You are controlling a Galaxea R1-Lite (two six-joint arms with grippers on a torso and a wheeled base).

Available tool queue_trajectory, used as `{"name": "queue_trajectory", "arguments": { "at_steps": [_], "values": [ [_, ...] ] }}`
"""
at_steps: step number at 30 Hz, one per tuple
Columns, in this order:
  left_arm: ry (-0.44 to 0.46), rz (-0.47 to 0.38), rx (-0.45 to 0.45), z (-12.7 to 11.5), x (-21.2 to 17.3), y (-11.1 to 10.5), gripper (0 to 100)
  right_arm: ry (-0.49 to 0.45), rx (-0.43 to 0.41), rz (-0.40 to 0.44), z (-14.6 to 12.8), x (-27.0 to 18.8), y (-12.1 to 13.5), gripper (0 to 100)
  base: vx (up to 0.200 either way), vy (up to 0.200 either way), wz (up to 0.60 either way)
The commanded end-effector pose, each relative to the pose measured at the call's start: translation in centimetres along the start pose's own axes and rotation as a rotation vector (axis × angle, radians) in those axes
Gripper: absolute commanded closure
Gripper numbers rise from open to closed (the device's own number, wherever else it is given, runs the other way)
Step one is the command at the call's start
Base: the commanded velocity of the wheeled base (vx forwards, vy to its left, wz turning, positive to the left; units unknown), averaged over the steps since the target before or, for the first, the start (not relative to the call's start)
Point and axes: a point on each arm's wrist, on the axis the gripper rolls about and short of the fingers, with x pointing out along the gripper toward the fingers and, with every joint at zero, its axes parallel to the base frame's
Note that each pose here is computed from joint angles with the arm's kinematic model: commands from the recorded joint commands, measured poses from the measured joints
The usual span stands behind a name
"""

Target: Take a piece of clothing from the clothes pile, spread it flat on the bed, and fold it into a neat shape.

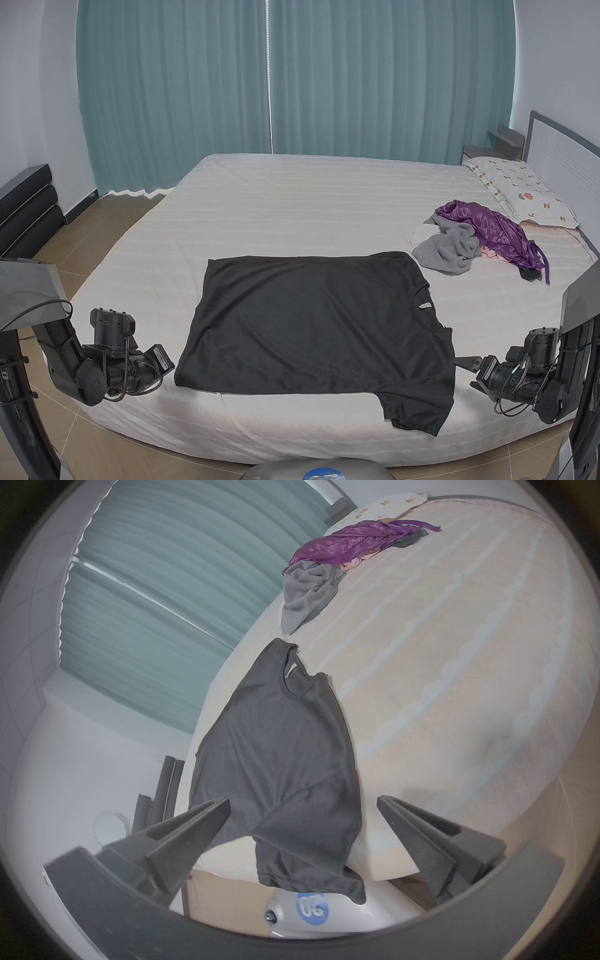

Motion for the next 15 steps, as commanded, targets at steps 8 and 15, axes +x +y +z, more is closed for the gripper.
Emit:
{"name": "queue_trajectory", "arguments": {
  "at_steps": [8, 15],
  "values": [
    [-0.005, -0.003, -0.006, 0.16, 0.19, 0.03, 100, -0.021, 0.013, 0.024, 0.43, 0.15, 0.29, 0, 0.100, 0.000, 0.00],
    [-0.021, -0.012, -0.031, 0.50, 0.21, -0.24, 100, -0.017, 0.036, 0.020, 0.37, 0.33, 0.15, 0, 0.000, 0.000, 0.00]
  ]
}}
